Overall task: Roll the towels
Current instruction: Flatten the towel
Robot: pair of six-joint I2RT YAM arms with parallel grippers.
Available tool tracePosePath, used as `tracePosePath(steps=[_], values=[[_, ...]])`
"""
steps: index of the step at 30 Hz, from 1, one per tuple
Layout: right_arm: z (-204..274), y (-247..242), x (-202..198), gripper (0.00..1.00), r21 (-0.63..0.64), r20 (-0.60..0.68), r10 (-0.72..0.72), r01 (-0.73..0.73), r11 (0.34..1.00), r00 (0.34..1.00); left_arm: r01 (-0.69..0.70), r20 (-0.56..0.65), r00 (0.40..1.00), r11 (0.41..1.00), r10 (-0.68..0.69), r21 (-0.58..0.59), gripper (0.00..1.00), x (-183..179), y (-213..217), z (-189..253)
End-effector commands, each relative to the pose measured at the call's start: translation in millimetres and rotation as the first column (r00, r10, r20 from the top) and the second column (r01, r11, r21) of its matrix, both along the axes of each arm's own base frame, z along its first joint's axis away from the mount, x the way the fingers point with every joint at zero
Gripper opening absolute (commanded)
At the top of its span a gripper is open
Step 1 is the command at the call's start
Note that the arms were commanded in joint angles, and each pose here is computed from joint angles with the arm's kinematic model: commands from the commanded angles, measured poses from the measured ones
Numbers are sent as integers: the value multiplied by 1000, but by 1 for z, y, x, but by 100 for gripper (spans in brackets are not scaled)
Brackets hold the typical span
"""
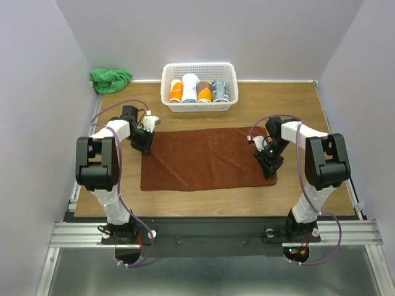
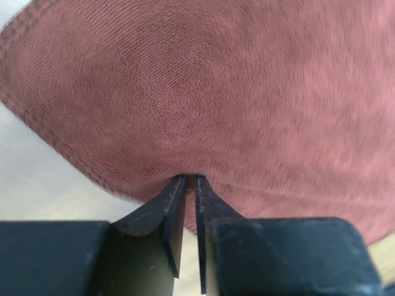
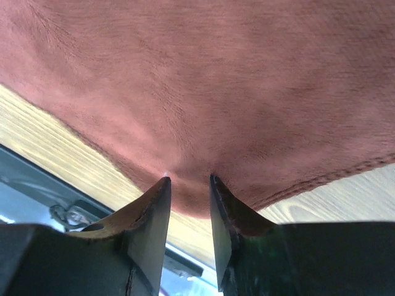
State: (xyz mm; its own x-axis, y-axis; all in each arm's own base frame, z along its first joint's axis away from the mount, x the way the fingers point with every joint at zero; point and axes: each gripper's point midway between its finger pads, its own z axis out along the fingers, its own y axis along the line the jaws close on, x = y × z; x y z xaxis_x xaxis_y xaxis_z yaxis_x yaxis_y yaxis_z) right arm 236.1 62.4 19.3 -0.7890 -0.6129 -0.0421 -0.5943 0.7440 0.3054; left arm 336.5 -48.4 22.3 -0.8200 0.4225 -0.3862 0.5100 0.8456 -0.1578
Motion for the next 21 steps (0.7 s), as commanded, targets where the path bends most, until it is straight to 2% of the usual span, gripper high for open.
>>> tracePosePath(steps=[1, 2, 4, 7, 8, 11, 12, 14, 17, 21], values=[[-22, 6, 31, 37, -15, 63, -48, 49, 999, 997, -47, 94, 995, 999, 44, 22, 21, 58, 2, 7], [-20, 6, 35, 38, -20, 71, -54, 55, 998, 996, -54, 80, 996, 998, 51, 35, 21, 63, 4, 0], [-14, 4, 46, 38, -35, 105, -74, 78, 996, 992, -67, 128, 990, 997, 61, 42, 20, 87, 7, 13], [-2, 3, 53, 38, -35, 152, -83, 89, 995, 985, -66, 147, 987, 997, 60, 36, 22, 98, 8, 27], [3, 3, 54, 39, -32, 165, -84, 91, 995, 983, -46, 148, 988, 998, 42, 29, 25, 95, 6, 31], [28, 4, 47, 41, 1, 207, -81, 82, 997, 975, -8, 156, 988, 1000, 8, 0, 31, 72, 1, 51], [35, 5, 45, 42, 9, 221, -80, 80, 997, 972, 15, 165, 986, 1000, -15, 2, 36, 65, 0, 57], [50, 2, 36, 43, 9, 249, -73, 73, 997, 966, 38, 214, 976, 999, -39, 10, 39, 43, 1, 85], [56, -4, 25, 42, -17, 266, -58, 64, 998, 962, 58, 206, 977, 998, -62, 21, 39, 17, 3, 86], [37, -13, 4, 38, -58, 209, -27, 40, 998, 977, 84, 219, 972, 996, -89, 32, 34, -6, 3, 88]])
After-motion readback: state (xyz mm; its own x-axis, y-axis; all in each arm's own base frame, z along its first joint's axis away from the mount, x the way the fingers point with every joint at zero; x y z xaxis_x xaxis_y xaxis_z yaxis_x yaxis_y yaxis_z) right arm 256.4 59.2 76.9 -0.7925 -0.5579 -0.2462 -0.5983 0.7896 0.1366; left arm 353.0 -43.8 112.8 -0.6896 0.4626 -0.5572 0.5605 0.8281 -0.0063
